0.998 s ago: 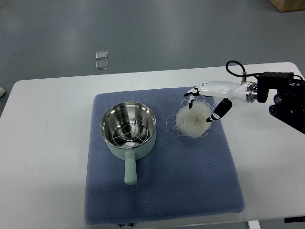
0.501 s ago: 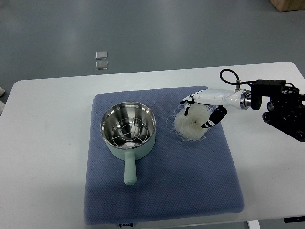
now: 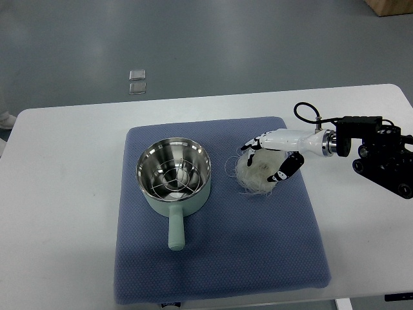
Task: Put vermicelli into pot with right hand
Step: 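Lower the right hand onto the vermicelli and close fingers around it, then lift the vermicelli with the right hand and carry it over the pot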
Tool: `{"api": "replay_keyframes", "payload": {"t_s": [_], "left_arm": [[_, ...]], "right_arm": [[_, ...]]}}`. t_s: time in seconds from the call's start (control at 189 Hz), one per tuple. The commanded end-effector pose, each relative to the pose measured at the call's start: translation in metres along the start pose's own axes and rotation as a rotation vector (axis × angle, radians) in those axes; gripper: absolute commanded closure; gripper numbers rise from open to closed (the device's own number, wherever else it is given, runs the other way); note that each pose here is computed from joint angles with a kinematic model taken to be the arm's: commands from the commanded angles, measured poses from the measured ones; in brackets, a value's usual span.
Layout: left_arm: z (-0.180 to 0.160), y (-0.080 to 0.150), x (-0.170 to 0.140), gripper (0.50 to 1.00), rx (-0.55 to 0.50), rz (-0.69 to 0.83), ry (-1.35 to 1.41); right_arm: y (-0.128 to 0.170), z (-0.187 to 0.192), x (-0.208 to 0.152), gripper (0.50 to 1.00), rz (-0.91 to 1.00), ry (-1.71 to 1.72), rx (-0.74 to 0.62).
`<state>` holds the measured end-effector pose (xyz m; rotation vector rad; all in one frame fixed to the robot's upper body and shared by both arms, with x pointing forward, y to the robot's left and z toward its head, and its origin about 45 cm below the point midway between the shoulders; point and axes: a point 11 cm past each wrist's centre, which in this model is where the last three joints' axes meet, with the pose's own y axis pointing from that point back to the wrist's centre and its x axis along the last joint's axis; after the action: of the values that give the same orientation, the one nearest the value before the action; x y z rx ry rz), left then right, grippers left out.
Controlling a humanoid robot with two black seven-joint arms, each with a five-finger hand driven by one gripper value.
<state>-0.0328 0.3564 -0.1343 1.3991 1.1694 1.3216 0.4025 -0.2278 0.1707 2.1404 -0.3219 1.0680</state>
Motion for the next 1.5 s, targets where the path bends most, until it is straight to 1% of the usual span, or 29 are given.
{"api": "replay_keyframes", "payload": {"t_s": [0.0, 0.084, 0.137, 0.148, 0.158, 0.164, 0.169, 0.174, 0.179, 0.19, 0.195, 0.211, 0.216, 0.222, 0.227, 0.232, 0.238, 0.243, 0.248, 0.253, 0.259, 0.274, 0.28, 0.296, 0.301, 0.306, 0.311, 0.66, 1.494], "left_arm": [[0.0, 0.0, 0.0, 0.5, 0.0, 0.0, 0.0], [0.0, 0.0, 0.0, 0.5, -0.001, 0.0, 0.0], [0.0, 0.0, 0.0, 0.5, 0.0, 0.0, 0.0], [0.0, 0.0, 0.0, 0.5, 0.0, 0.0, 0.0], [0.0, 0.0, 0.0, 0.5, 0.0, 0.0, 0.0], [0.0, 0.0, 0.0, 0.5, 0.0, 0.0, 0.0], [0.0, 0.0, 0.0, 0.5, -0.001, 0.0, 0.0], [0.0, 0.0, 0.0, 0.5, -0.001, 0.0, 0.0], [0.0, 0.0, 0.0, 0.5, -0.001, 0.0, 0.0], [0.0, 0.0, 0.0, 0.5, -0.001, 0.0, 0.0], [0.0, 0.0, 0.0, 0.5, 0.0, 0.0, 0.0], [0.0, 0.0, 0.0, 0.5, -0.001, 0.0, 0.001], [0.0, 0.0, 0.0, 0.5, 0.0, 0.0, 0.0], [0.0, 0.0, 0.0, 0.5, 0.0, 0.0, 0.0], [0.0, 0.0, 0.0, 0.5, 0.0, 0.0, 0.001], [0.0, 0.0, 0.0, 0.5, 0.0, 0.0, 0.001], [0.0, 0.0, 0.0, 0.5, 0.0, 0.0, 0.0], [0.0, 0.0, 0.0, 0.5, 0.0, 0.0, 0.0], [0.0, 0.0, 0.0, 0.5, 0.0, 0.0, 0.0], [0.0, 0.0, 0.0, 0.5, 0.0, 0.0, 0.0], [0.0, 0.0, 0.0, 0.5, 0.0, 0.0, 0.0], [0.0, 0.0, 0.0, 0.5, 0.0, 0.0, 0.0], [0.0, 0.0, 0.0, 0.5, 0.0, 0.0, 0.0], [0.0, 0.0, 0.0, 0.5, 0.0, 0.0, 0.0], [0.0, 0.0, 0.0, 0.5, 0.0, 0.0, 0.001], [0.0, 0.0, 0.0, 0.5, 0.0, 0.0, 0.001], [0.0, 0.0, 0.0, 0.5, 0.0, 0.0, 0.001], [0.0, 0.0, 0.0, 0.5, 0.0, 0.0, 0.001], [0.0, 0.0, 0.0, 0.5, -0.001, 0.0, -0.001]], "right_arm": [[0.0, 0.001, -0.004, 0.579, -0.003, -0.005, -0.004], [0.0, 0.001, -0.004, 0.585, -0.004, -0.005, -0.004], [0.001, 0.001, -0.003, 0.615, -0.003, -0.004, -0.005], [0.001, 0.002, -0.004, 0.63, -0.006, -0.005, -0.006], [0.001, 0.002, -0.003, 0.67, -0.005, -0.004, -0.006], [0.001, 0.002, -0.003, 0.671, -0.005, -0.004, -0.006], [0.001, 0.001, -0.003, 0.695, -0.005, -0.003, -0.005], [0.001, 0.001, -0.003, 0.695, -0.005, -0.003, -0.005], [0.001, 0.002, -0.003, 0.717, -0.007, -0.004, -0.006], [0.001, 0.002, -0.003, 0.718, -0.007, -0.004, -0.006], [0.001, 0.002, -0.003, 0.742, -0.007, -0.003, -0.008], [0.001, 0.002, -0.003, 0.762, -0.007, -0.003, -0.008], [0.001, 0.003, -0.004, 0.787, -0.009, -0.005, -0.008], [0.001, 0.003, -0.004, 0.787, -0.009, -0.005, -0.008], [0.001, 0.003, -0.004, 0.813, -0.01, -0.006, -0.008], [0.001, 0.003, -0.004, 0.814, -0.01, -0.006, -0.008], [0.001, 0.003, -0.004, 0.84, -0.011, -0.005, -0.01], [0.001, 0.003, -0.004, 0.84, -0.011, -0.005, -0.01], [0.001, 0.003, -0.005, 0.866, -0.013, -0.004, -0.01], [0.001, 0.003, -0.005, 0.867, -0.013, -0.004, -0.01], [0.001, 0.003, -0.005, 0.889, -0.014, -0.004, -0.008], [0.001, 0.003, -0.005, 0.91, -0.014, -0.004, -0.008], [0.001, 0.003, -0.006, 0.932, -0.017, -0.005, -0.01], [0.001, 0.003, -0.005, 0.953, -0.017, -0.003, -0.01], [0.001, 0.003, -0.007, 0.973, -0.022, -0.004, -0.012], [0.001, 0.003, -0.007, 0.973, -0.022, -0.004, -0.012], [0.001, 0.003, -0.007, 0.997, -0.023, -0.004, -0.012], [0.001, 0.002, -0.003, 1.0, -0.029, -0.005, -0.007], [0.007, -0.009, 0.08, 1.0, 0.14, 0.045, -0.009]]}}
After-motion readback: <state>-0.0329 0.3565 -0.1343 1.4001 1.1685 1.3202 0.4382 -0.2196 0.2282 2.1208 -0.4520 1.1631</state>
